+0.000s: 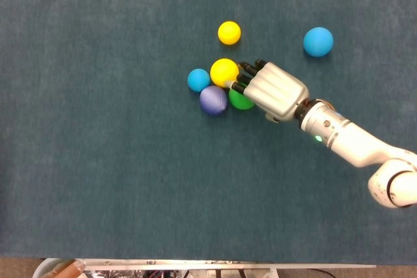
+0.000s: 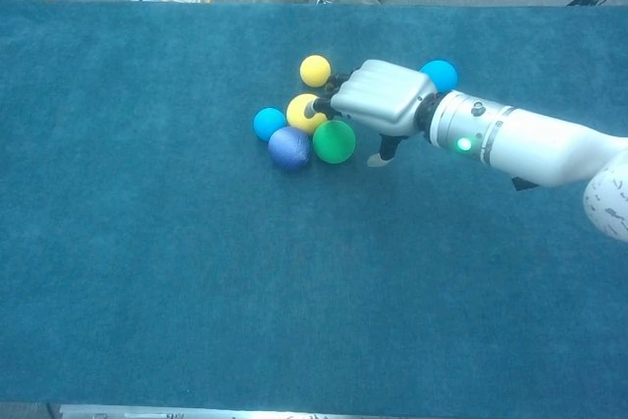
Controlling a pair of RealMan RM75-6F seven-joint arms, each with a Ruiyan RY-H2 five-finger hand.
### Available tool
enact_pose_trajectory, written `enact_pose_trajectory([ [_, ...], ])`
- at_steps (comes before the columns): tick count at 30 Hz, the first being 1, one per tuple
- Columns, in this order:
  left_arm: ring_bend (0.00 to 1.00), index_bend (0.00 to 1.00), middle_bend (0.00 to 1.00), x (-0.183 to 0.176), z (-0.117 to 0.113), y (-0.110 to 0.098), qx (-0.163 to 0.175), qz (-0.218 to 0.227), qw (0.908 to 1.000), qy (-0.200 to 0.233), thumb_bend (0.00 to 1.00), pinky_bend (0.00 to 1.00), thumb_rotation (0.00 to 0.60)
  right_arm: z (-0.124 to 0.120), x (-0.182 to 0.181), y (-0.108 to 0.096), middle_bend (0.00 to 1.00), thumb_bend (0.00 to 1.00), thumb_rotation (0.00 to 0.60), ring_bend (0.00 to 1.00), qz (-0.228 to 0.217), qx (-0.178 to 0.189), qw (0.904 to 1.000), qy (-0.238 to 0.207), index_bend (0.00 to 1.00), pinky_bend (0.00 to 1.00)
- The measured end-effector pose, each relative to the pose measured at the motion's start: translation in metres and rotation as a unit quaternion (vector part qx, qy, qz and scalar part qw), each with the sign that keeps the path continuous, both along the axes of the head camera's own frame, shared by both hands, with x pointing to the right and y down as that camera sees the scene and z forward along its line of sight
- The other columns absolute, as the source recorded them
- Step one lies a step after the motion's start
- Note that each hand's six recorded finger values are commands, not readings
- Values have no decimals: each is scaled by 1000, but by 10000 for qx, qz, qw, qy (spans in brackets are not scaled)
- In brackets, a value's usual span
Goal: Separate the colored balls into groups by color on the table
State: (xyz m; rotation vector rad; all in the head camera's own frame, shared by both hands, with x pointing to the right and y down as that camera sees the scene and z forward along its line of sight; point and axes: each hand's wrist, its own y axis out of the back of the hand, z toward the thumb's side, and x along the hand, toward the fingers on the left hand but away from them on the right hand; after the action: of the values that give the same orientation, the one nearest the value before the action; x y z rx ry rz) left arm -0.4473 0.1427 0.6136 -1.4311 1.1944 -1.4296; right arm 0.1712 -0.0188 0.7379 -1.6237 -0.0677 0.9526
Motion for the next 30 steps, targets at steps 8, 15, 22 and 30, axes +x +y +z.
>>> enact_pose_trajectory([
  [8, 246, 208, 248, 1, 0, 0, 17, 19, 10000, 12, 324, 211, 600, 4, 4, 4, 324, 113, 600, 137, -15, -45, 10000, 76, 202, 293],
  [15, 246, 208, 248, -3, -2, 2, 18, -51, 10000, -10, 325, 210, 600, -12, 22, 12, 340, 113, 600, 137, -68, -13, 10000, 45, 202, 293],
  [22, 246, 208, 248, 0, 2, -1, -15, 2, 10000, 21, 324, 210, 600, -40, 47, 14, 341, 113, 600, 137, 53, 161, 9997, -168, 202, 293],
  [30, 246, 208, 247, 1, -1, 2, 16, -18, 10000, 1, 325, 210, 600, -18, 36, 12, 341, 113, 600, 137, 18, -3, 10000, -12, 202, 293],
])
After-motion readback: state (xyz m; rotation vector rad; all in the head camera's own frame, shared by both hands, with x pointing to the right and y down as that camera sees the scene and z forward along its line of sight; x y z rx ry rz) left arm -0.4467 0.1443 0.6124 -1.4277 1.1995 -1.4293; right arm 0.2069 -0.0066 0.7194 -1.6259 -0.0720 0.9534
